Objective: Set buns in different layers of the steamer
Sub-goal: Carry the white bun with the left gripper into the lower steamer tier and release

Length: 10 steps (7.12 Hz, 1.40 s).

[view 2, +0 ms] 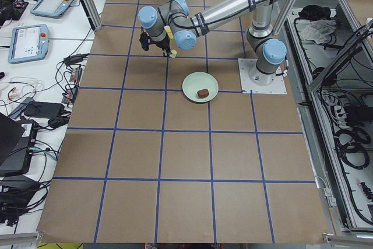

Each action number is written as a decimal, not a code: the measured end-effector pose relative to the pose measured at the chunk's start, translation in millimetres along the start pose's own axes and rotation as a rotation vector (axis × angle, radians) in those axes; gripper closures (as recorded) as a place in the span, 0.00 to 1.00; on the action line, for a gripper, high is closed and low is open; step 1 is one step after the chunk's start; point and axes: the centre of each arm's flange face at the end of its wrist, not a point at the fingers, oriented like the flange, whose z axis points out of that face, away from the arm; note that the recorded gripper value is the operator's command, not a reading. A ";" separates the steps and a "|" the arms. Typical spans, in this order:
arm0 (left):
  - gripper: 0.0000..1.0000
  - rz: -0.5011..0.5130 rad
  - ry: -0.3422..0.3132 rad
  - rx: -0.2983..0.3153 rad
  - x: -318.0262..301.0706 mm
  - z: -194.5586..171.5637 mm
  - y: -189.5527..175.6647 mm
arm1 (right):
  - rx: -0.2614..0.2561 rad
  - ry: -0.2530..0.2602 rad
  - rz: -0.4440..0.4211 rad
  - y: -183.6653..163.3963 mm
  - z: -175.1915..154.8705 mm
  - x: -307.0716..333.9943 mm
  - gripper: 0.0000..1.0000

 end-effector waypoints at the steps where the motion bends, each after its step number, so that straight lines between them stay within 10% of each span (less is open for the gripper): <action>1: 1.00 -0.039 0.048 0.033 29.7 2.9 0.3 | 0.000 0.000 0.000 0.0 0.0 -0.1 1.00; 5: 1.00 -0.130 0.262 0.030 144.0 30.8 19.8 | -0.005 0.000 -0.002 0.6 0.5 -0.2 1.00; 9: 1.00 -0.083 0.330 0.027 191.3 75.3 14.0 | -0.007 -0.002 0.001 0.7 0.7 -0.3 1.00; 10: 0.73 -0.098 0.337 0.004 199.9 89.7 13.6 | -0.007 -0.002 0.001 0.7 0.7 -0.3 1.00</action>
